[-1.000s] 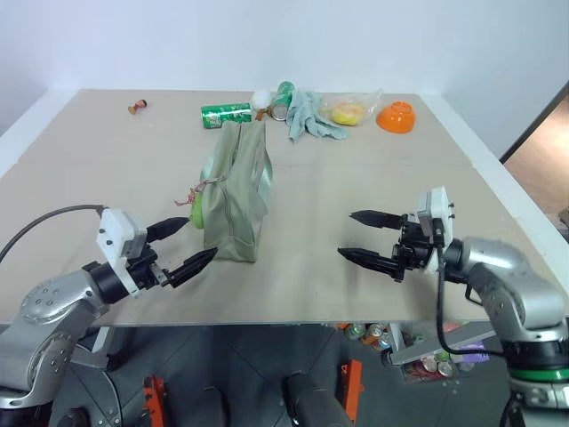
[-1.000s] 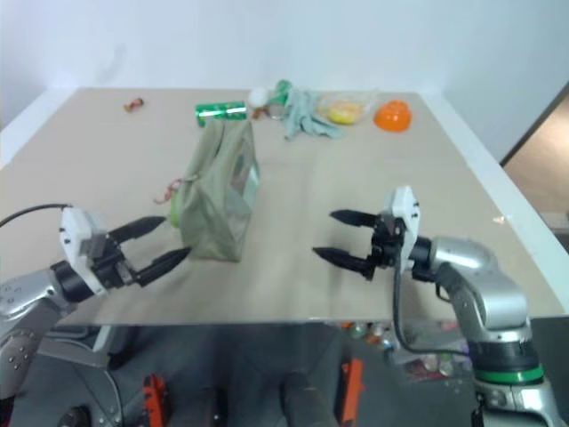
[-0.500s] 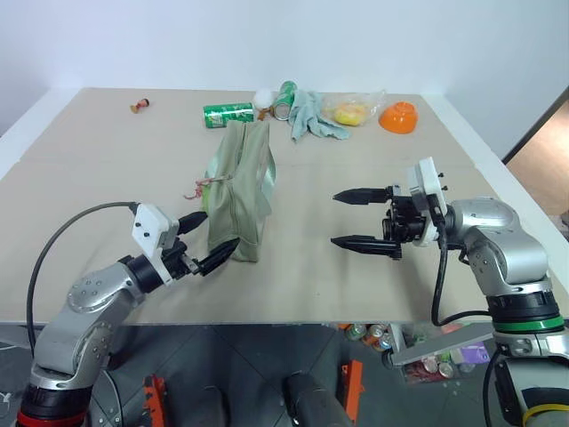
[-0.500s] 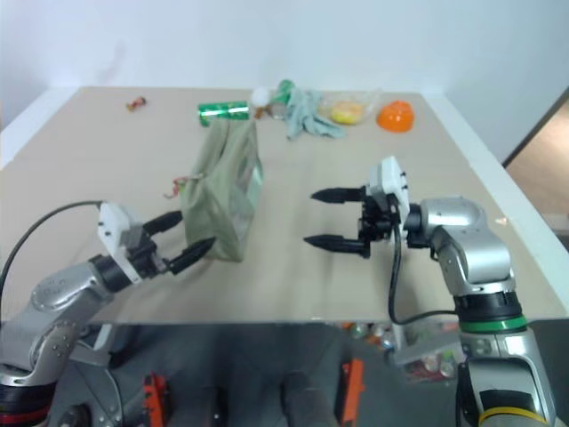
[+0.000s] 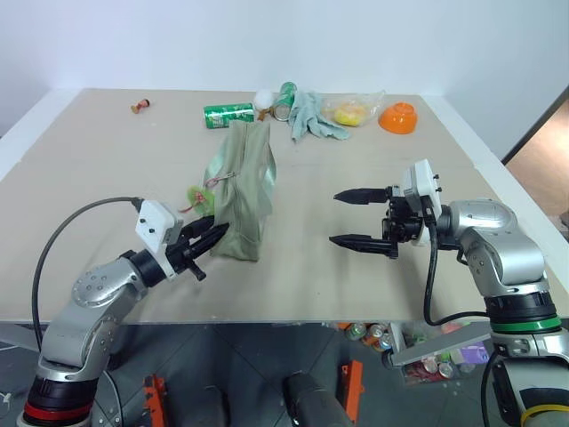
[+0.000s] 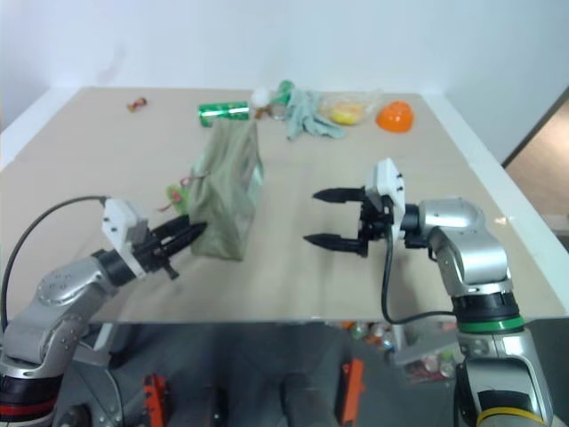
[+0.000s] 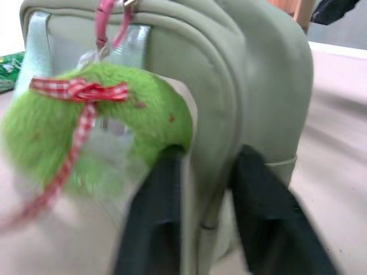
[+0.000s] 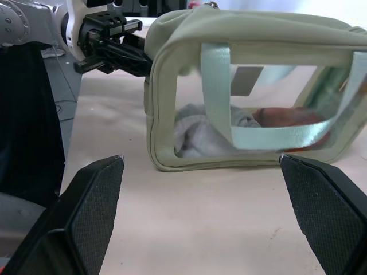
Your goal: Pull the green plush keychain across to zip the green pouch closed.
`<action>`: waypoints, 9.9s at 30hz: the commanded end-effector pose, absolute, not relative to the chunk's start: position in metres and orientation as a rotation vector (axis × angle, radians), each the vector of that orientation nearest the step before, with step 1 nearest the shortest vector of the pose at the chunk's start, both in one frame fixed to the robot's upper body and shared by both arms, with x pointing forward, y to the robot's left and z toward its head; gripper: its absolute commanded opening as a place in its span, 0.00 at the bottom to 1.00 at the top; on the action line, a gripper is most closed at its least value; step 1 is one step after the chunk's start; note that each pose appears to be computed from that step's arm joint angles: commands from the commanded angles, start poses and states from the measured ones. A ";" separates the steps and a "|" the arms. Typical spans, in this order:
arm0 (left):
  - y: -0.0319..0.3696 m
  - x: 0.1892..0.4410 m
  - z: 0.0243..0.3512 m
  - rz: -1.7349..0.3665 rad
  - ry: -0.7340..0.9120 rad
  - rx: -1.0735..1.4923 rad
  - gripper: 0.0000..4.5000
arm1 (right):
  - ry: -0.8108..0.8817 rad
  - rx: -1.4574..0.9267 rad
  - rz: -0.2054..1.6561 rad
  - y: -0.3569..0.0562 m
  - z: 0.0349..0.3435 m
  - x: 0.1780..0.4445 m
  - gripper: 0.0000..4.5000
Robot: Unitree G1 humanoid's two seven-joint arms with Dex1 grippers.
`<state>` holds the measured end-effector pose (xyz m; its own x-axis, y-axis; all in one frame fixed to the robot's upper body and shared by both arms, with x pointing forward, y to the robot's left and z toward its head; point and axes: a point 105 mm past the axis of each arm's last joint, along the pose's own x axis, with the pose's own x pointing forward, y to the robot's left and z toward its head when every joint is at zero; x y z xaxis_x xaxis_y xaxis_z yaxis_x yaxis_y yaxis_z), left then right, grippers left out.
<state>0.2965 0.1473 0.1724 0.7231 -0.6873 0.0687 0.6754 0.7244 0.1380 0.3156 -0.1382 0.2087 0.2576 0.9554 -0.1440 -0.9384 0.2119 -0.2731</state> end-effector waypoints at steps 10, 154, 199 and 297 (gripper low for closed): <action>0.159 0.304 0.184 -0.746 -0.166 0.144 0.00 | -0.096 -0.371 1.297 -0.142 0.215 0.315 1.00; 0.192 0.299 0.233 -0.841 -0.241 0.259 1.00 | -0.263 -0.500 1.225 -0.139 0.264 0.325 0.01; 0.178 0.292 0.228 -1.019 -0.140 0.170 1.00 | 0.022 -0.395 1.099 -0.173 0.202 0.275 0.86; 0.119 0.384 0.227 -1.482 0.009 0.567 1.00 | -0.114 -0.434 1.112 -0.152 0.225 0.273 0.00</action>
<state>0.3859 0.1218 0.2141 0.1353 -0.9281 -0.3468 0.9494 0.0212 0.3135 0.2780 -0.1536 0.2103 0.4485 0.8814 -0.1483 -0.8603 0.3808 -0.3388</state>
